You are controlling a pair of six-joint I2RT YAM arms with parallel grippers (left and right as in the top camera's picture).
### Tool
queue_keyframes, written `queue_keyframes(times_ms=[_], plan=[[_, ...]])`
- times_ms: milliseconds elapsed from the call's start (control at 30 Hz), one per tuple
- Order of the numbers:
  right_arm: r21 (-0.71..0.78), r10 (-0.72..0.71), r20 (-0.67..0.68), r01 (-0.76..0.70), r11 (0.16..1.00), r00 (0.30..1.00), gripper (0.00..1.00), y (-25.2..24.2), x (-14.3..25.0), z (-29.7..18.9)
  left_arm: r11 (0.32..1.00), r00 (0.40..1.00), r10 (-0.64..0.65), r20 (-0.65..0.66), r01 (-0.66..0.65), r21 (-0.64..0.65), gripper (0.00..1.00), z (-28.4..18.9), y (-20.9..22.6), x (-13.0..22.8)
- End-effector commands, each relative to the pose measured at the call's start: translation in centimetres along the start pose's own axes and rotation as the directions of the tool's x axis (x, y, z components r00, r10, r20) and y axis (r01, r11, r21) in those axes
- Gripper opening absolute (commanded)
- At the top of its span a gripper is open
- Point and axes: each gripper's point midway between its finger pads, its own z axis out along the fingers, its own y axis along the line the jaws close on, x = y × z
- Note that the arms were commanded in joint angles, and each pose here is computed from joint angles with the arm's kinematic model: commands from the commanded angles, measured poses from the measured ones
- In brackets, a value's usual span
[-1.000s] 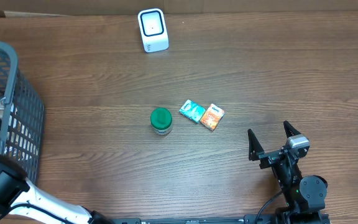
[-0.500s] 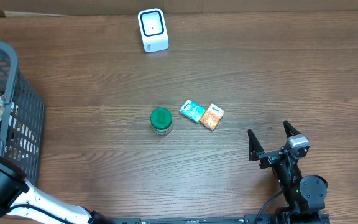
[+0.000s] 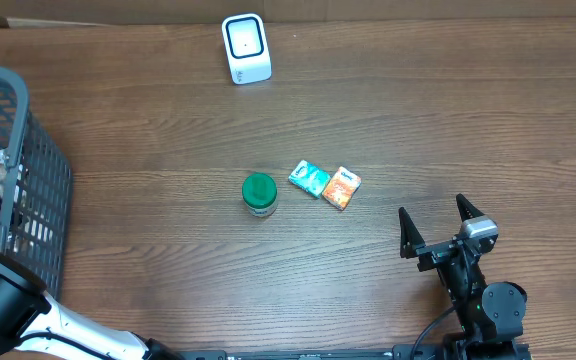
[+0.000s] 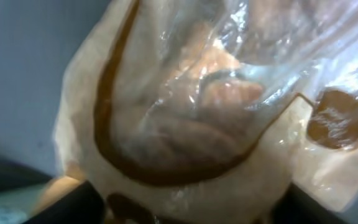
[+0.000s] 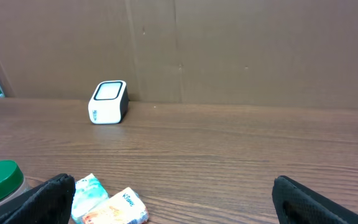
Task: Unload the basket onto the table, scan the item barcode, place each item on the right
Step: 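Lift the mushroom bag up out of the basket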
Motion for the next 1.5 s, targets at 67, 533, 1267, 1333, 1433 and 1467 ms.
queue_keyframes(times_ms=[67,533,1267,1333,1433,1467], plan=[[0.002,-0.005,0.0,0.005,1.0,1.0,1.0,0.0,0.3,0.0,0.999,0.996,-0.011,-0.085,0.014,0.038,0.4,2.6,-0.3,2.3],[0.002,-0.005,0.0,0.005,1.0,1.0,1.0,0.0,0.3,0.0,0.995,0.993,-0.06,-0.105,0.068,0.077,0.04,-0.5,-1.1,1.2],[0.002,-0.005,0.0,0.005,1.0,1.0,1.0,0.0,0.3,0.0,0.94,0.976,-0.052,0.214,-0.025,0.34,0.04,-25.1,-8.8,-3.4],[0.002,-0.005,0.0,0.005,1.0,1.0,1.0,0.0,0.3,0.0,0.925,0.96,-0.032,0.277,-0.076,0.371,0.05,-27.9,-10.2,-2.7],[0.002,-0.005,0.0,0.005,1.0,1.0,1.0,0.0,0.3,0.0,0.908,0.931,0.01,0.364,-0.161,0.388,0.05,-31.7,-12.3,-0.9],[0.002,-0.005,0.0,0.005,1.0,1.0,1.0,0.0,0.3,0.0,0.903,0.921,0.024,0.388,-0.187,0.387,0.05,-32.7,-13.0,-0.3]])
